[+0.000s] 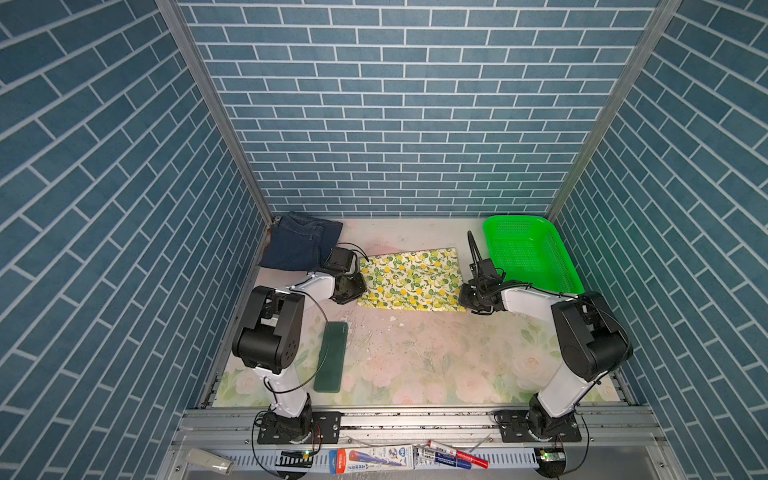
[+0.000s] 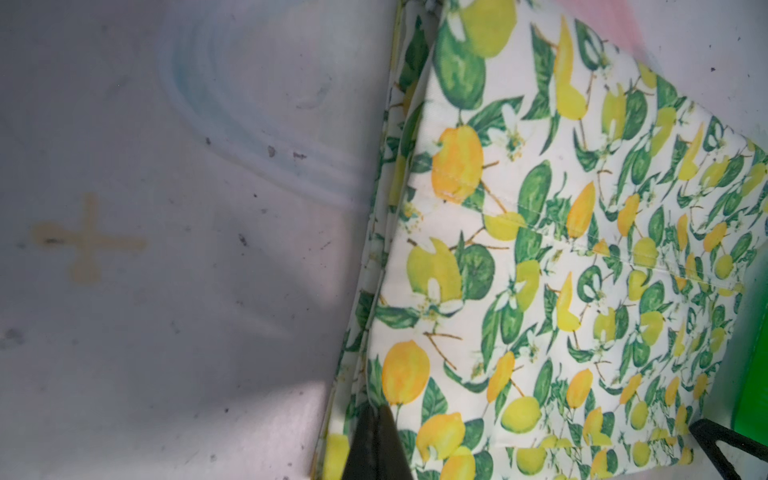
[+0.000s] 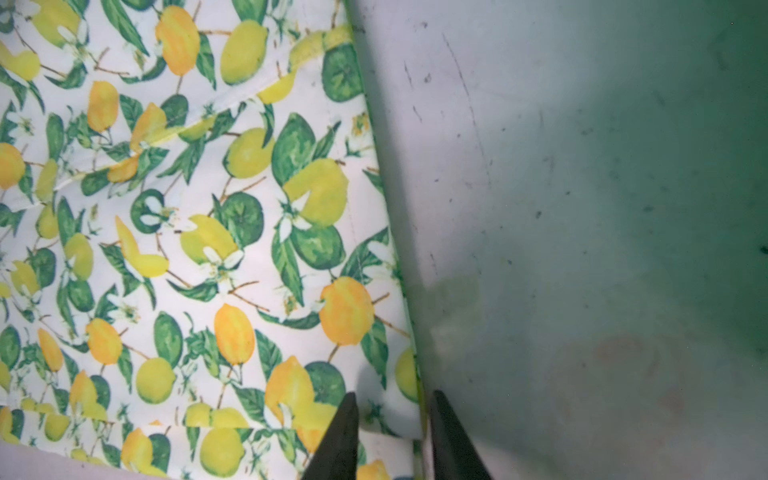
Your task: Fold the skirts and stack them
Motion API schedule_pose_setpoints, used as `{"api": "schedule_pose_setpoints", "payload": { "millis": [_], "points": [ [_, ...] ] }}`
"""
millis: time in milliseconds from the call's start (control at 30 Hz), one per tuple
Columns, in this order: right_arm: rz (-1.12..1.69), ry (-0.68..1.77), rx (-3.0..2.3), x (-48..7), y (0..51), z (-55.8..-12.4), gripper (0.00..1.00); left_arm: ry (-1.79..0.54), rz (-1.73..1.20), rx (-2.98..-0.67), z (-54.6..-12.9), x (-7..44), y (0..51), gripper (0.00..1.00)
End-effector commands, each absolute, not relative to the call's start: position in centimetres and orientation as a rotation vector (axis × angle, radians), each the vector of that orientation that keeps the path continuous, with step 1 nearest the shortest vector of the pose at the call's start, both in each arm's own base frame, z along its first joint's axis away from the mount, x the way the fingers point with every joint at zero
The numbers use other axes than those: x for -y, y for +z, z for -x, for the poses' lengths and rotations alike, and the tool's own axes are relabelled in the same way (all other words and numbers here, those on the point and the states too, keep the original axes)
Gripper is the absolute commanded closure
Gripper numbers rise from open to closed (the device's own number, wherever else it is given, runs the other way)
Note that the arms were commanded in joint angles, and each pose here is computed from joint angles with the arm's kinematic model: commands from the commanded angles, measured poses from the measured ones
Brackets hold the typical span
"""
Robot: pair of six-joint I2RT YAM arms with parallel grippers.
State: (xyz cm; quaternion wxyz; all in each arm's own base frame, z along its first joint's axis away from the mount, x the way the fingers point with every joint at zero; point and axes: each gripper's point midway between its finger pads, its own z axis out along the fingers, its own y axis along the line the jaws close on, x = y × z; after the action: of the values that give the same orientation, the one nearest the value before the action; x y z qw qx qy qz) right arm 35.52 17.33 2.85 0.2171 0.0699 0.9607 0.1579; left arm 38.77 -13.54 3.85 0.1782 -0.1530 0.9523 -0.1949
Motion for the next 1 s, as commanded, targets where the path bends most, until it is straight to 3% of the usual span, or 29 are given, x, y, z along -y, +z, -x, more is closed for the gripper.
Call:
{"api": "schedule_pose_setpoints", "payload": {
  "millis": [0,267,967],
  "points": [
    [-0.237,0.461,-2.668,-17.2,2.1,-35.1,0.76,-0.566,0.422,-2.675,-39.0,13.7,4.9,1.0],
    [-0.231,0.464,-2.645,-17.3,2.7,-35.6,1.0,-0.565,0.422,-2.675,-39.2,13.8,5.0,1.0],
    [-0.146,0.393,-2.525,-16.0,10.7,-35.8,1.0,-0.534,0.361,-2.574,-41.1,13.0,12.0,1.0]
  ]
}}
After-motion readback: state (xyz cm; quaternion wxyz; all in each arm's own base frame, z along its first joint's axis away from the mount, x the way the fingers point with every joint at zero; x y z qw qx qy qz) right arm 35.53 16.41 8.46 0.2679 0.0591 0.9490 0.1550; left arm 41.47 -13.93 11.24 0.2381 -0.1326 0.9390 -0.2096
